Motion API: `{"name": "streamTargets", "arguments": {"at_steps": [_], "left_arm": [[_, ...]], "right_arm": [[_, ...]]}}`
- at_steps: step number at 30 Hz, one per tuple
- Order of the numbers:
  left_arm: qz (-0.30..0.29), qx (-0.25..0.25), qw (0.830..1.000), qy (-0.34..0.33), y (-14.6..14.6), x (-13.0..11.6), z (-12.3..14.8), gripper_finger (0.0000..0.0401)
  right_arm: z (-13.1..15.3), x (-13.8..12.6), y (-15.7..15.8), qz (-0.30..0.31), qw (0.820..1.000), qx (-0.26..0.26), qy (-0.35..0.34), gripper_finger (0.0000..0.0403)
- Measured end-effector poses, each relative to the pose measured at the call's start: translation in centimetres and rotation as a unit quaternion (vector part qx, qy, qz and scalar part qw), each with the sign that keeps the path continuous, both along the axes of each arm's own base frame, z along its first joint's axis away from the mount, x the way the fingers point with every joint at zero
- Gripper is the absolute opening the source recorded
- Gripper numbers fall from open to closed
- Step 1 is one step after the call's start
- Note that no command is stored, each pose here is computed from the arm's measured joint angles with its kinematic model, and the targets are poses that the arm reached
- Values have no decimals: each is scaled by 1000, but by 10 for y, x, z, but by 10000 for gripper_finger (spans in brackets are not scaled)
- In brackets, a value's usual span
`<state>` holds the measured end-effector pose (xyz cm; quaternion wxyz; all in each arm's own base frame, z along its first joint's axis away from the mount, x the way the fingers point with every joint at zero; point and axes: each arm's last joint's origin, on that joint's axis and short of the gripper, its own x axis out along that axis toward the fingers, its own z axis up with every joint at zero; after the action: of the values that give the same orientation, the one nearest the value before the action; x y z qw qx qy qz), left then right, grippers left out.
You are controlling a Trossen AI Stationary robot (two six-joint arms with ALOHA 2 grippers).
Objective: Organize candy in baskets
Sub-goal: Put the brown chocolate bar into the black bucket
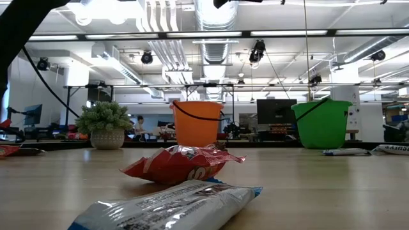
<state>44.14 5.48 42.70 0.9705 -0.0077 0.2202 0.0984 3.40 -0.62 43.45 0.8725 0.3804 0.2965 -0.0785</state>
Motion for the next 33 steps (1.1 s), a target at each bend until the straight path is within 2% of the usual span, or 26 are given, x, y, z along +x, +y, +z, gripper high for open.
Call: {"name": "streamTargets", "arguments": {"at_steps": [17, 26, 33], "left_arm": [[6, 2, 1000, 9, 0, -3, 1, 120], [2, 11, 1000, 12, 0, -3, 0, 119], [1, 13, 1000, 12, 1, -3, 0, 119]], "right_arm": [[1, 3, 0, 46, 999, -6, -21, 29], [1, 2, 0, 50, 998, -7, -24, 28], [3, 12, -8, 44, 998, -28, -20, 28]]}}
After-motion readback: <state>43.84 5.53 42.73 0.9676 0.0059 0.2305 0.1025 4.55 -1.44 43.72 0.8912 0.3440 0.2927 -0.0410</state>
